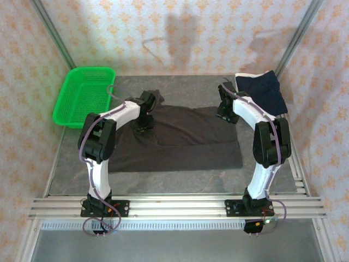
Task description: Fold and stack the t-shirts
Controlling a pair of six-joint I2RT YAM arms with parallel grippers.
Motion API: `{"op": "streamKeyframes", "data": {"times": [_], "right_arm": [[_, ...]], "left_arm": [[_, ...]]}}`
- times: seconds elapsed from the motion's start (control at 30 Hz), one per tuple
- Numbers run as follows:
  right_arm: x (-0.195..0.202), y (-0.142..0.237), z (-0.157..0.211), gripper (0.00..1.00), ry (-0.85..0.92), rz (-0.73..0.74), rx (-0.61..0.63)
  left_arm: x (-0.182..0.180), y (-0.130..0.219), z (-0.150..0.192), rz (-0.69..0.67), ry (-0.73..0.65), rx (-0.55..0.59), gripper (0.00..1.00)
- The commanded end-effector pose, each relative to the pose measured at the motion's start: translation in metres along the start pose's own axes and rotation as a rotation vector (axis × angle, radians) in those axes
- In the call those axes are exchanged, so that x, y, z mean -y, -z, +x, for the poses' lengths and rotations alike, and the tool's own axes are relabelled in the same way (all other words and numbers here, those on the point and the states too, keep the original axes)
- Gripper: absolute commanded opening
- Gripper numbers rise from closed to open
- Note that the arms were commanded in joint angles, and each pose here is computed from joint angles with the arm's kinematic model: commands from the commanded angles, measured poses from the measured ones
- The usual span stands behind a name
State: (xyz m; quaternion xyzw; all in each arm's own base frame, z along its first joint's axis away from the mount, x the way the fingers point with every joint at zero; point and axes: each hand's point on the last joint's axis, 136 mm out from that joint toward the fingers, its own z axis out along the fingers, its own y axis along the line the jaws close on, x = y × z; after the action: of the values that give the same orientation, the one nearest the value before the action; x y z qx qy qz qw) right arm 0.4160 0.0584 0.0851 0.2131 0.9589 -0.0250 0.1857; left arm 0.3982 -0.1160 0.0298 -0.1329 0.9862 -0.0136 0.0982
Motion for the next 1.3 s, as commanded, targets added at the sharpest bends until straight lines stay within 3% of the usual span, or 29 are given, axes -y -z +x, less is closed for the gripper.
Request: {"op": "streamKeyframes", "data": {"times": [0.0,0.1,0.37,0.4,0.47,0.5,0.57,0.67,0.83,0.97,1.27], "right_arm": [[0.006,-0.003,-0.001,0.54,0.021,0.034,-0.009],[0.007,-0.008,0.001,0.54,0.024,0.039,-0.015],[0.010,-0.013,0.006,0.54,0.019,0.027,-0.026],[0.009,-0.014,0.008,0.54,0.018,0.021,-0.030],[0.008,-0.016,0.011,0.54,0.018,0.014,-0.037],[0.008,-0.017,0.012,0.54,0.017,0.011,-0.042],[0.008,-0.019,0.015,0.54,0.017,0.008,-0.049],[0.008,-0.021,0.018,0.54,0.012,0.002,-0.057],[0.008,-0.020,0.018,0.54,0.010,0.000,-0.052],[0.008,-0.017,0.015,0.54,0.005,-0.003,-0.044],[0.005,-0.020,0.014,0.54,0.006,-0.009,-0.046]], "left_arm": [[0.001,0.005,0.001,-0.023,-0.031,-0.018,0.16],[0.005,0.007,0.001,-0.017,-0.047,-0.025,0.00],[0.013,0.022,0.002,0.008,-0.085,-0.014,0.00],[0.011,0.022,0.003,-0.008,-0.095,-0.019,0.05],[0.002,0.019,0.005,-0.059,-0.106,-0.029,0.33],[-0.002,0.015,0.007,-0.077,-0.113,-0.040,0.41],[0.001,0.006,0.015,-0.055,-0.127,-0.075,0.47],[0.005,-0.002,0.020,-0.031,-0.135,-0.107,0.47],[0.009,-0.007,0.021,-0.022,-0.149,-0.134,0.34],[0.011,0.001,0.016,-0.017,-0.154,-0.121,0.10],[0.022,0.024,0.000,-0.008,-0.186,-0.075,0.00]]}}
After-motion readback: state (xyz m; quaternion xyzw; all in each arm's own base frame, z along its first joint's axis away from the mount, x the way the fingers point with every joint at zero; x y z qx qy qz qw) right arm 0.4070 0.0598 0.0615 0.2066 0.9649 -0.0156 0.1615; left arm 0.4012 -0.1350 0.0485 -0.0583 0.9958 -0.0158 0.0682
